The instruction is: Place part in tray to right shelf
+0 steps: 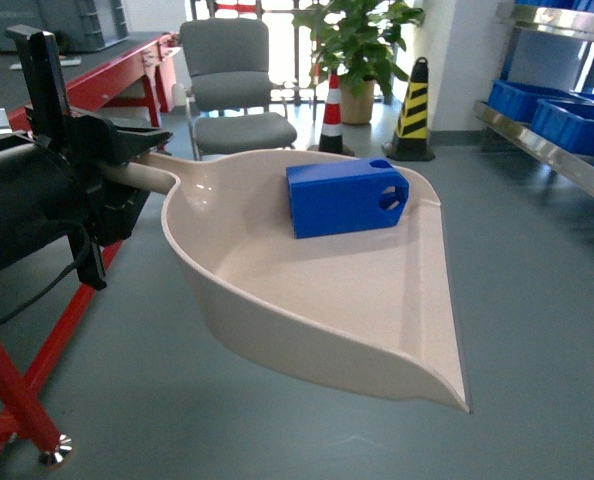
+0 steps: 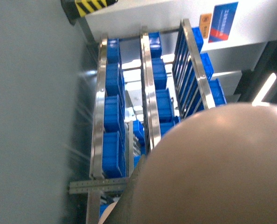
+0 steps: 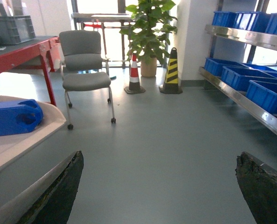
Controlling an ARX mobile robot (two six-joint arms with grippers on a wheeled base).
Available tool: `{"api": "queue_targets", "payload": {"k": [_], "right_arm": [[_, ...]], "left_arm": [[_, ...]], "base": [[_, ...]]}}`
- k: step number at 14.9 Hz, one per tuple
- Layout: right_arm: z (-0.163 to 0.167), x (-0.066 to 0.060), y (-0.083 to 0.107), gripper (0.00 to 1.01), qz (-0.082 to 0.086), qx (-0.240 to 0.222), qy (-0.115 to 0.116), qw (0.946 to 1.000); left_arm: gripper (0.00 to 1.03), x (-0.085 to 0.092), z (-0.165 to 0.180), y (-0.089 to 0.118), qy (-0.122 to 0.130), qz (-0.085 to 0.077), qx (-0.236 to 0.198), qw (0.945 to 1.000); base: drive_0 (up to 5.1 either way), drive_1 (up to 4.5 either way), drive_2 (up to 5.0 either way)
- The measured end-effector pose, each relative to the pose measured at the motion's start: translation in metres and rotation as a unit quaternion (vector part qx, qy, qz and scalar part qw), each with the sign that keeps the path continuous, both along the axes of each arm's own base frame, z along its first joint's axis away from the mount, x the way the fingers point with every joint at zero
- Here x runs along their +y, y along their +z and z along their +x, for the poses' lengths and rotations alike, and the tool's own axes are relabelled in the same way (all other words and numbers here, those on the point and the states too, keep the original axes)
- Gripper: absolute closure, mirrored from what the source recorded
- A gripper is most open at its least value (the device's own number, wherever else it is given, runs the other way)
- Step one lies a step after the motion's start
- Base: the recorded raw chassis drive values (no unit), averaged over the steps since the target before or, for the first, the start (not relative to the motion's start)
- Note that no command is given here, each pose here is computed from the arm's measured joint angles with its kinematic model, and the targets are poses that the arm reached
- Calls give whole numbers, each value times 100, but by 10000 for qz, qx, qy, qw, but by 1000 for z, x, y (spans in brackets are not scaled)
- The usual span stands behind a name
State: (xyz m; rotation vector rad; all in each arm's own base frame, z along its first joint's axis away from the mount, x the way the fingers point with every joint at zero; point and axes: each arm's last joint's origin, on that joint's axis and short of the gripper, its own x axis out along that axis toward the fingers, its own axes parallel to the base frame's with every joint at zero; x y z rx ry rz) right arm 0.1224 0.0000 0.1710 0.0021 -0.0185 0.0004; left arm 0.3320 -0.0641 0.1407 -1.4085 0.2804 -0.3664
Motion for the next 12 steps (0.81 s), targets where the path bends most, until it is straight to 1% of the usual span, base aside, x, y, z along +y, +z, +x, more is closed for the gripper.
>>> {"api": "queue_targets", "payload": {"k": [12], "right_arm": [[0, 0, 0, 3, 0, 2, 0, 10000]], "left_arm": [[90, 0, 0, 0, 0, 0, 2, 10000]], "base": [[3, 429, -423]]}}
